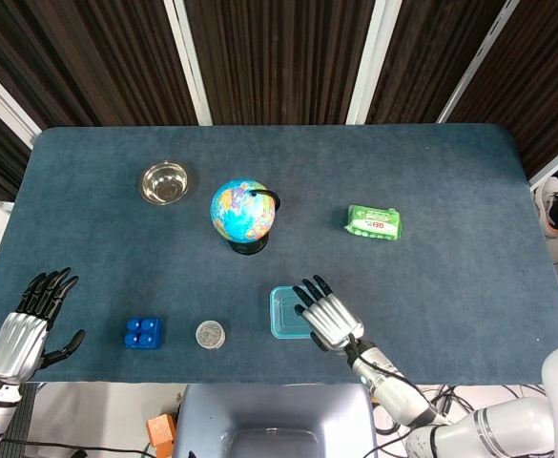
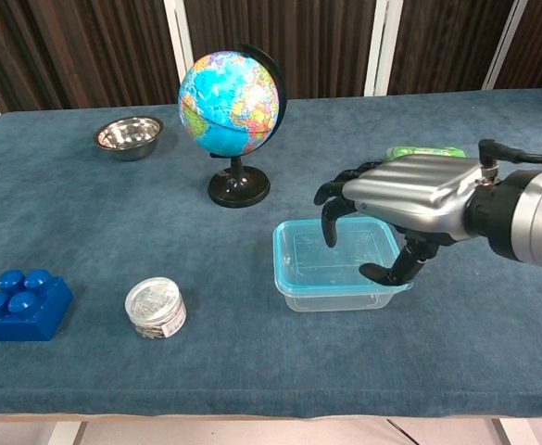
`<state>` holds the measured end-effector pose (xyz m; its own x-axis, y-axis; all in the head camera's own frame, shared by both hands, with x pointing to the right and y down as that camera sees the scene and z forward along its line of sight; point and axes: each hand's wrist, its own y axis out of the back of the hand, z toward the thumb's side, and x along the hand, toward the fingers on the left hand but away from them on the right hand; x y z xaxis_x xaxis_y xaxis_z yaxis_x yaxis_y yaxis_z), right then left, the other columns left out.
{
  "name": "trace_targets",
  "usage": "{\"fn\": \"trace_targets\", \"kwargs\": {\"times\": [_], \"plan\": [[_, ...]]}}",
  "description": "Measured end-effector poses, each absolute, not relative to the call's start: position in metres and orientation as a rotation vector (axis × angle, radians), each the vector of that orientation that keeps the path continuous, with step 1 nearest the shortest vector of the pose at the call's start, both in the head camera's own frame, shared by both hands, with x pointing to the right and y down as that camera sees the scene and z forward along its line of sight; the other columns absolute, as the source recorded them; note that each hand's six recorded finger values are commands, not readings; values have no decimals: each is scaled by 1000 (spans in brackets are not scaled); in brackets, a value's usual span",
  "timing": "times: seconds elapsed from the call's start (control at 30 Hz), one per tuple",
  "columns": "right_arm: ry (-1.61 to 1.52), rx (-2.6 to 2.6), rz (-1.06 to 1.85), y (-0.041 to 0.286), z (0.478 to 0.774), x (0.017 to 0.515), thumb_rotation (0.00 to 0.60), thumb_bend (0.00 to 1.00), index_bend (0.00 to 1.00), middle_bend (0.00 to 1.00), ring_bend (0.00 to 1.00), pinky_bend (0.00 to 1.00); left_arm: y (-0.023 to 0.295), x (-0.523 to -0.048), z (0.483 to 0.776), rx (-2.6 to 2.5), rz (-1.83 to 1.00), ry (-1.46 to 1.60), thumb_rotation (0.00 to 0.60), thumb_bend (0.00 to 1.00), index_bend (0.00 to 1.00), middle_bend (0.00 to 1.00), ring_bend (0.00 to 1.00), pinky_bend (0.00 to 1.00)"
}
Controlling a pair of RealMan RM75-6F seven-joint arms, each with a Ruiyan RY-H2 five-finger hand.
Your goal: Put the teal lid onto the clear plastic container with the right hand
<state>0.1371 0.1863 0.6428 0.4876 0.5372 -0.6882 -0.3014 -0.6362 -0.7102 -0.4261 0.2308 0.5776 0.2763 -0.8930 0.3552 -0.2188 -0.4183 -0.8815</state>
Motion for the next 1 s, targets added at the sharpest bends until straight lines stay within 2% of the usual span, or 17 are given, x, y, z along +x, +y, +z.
{"fn": "trace_targets", "kwargs": {"times": [0.2,0.37,0.47,0.53,0.67,0.73,1.0], "plan": [[-225,-1890,1273,180,643,145,600,370,307,75,0,0,231,-425,579,-1818,-1170,1001,600,309,0,0,0,4],[-267,-1917,1275,173,649,150,600,261,308,74,0,0,231,-425,580,-1817,-1176,998,600,310,0,0,0,4],[-259,-1935,1247,175,650,143,600,260,316,69,0,0,231,-424,581,-1816,-1178,994,600,319,0,0,0,3],[-237,-1945,1231,178,649,138,600,291,316,60,0,0,231,-424,581,-1813,-1179,993,600,329,0,0,0,4],[-195,-1952,1201,185,647,132,600,534,316,50,0,0,230,-426,579,-1810,-1176,1002,600,330,0,0,0,4],[-175,-1957,1198,189,648,133,600,592,315,47,0,0,230,-426,579,-1810,-1176,1003,600,330,0,0,0,4],[-132,-1960,1190,198,653,133,600,608,315,46,0,0,231,-425,579,-1810,-1176,1000,600,328,0,0,0,4]]}}
